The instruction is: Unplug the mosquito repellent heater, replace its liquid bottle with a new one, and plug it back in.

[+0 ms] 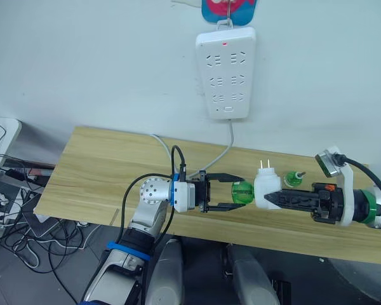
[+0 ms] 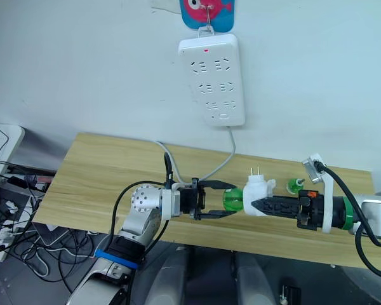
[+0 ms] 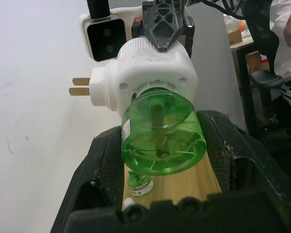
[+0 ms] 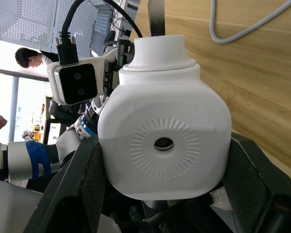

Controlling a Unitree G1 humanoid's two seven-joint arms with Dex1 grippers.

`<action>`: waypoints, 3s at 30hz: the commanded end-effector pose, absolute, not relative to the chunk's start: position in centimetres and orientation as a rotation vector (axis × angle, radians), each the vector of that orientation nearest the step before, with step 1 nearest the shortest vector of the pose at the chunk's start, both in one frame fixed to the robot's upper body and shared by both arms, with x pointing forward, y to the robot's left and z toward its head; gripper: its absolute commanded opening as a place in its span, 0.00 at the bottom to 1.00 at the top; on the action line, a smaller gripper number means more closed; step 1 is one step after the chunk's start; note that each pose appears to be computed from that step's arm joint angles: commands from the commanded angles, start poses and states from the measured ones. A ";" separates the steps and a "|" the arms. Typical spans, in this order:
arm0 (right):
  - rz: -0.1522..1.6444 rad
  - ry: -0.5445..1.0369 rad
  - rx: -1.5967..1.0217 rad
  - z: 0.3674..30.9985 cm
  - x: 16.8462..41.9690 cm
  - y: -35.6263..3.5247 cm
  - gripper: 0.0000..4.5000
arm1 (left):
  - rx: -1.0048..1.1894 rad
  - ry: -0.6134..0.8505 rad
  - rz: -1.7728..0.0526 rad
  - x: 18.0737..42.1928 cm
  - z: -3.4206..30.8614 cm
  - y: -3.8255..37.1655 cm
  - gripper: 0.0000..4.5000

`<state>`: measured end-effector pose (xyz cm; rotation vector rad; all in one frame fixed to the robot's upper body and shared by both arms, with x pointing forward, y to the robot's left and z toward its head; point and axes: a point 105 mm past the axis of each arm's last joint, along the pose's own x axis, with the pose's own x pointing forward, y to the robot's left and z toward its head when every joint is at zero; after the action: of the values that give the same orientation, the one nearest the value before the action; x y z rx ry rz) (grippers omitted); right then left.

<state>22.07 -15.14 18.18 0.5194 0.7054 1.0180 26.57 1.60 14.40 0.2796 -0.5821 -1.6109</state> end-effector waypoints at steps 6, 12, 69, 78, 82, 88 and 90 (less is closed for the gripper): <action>1.129 0.711 0.553 18.2 20.5 -13.3 0.99 | 0.255 -0.644 -1.642 25.5 15.6 0.0 0.50; 1.155 0.700 0.588 17.7 19.7 -12.5 0.99 | 0.239 -0.627 -1.615 25.8 15.6 0.1 0.50; 1.166 0.536 0.526 20.4 19.7 -12.5 0.00 | 0.246 -0.512 -1.595 26.9 14.8 1.4 0.50; 1.164 0.422 0.497 22.7 21.8 -12.1 0.00 | 0.251 -0.508 -1.616 26.4 14.5 1.3 0.50; 1.122 0.395 0.477 23.4 22.8 -12.3 0.00 | 0.251 -0.507 -1.624 26.1 14.4 1.4 0.50; 1.053 0.436 0.440 22.9 23.4 -12.8 0.00 | 0.245 -0.509 -1.632 25.9 14.5 1.3 0.50; 1.052 0.441 0.440 22.9 23.5 -13.0 0.00 | 0.242 -0.506 -1.627 26.1 14.6 1.4 0.50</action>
<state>23.85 -12.95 22.12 0.4520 0.4531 1.0298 26.66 1.72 13.74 0.2464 -0.4572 -1.6117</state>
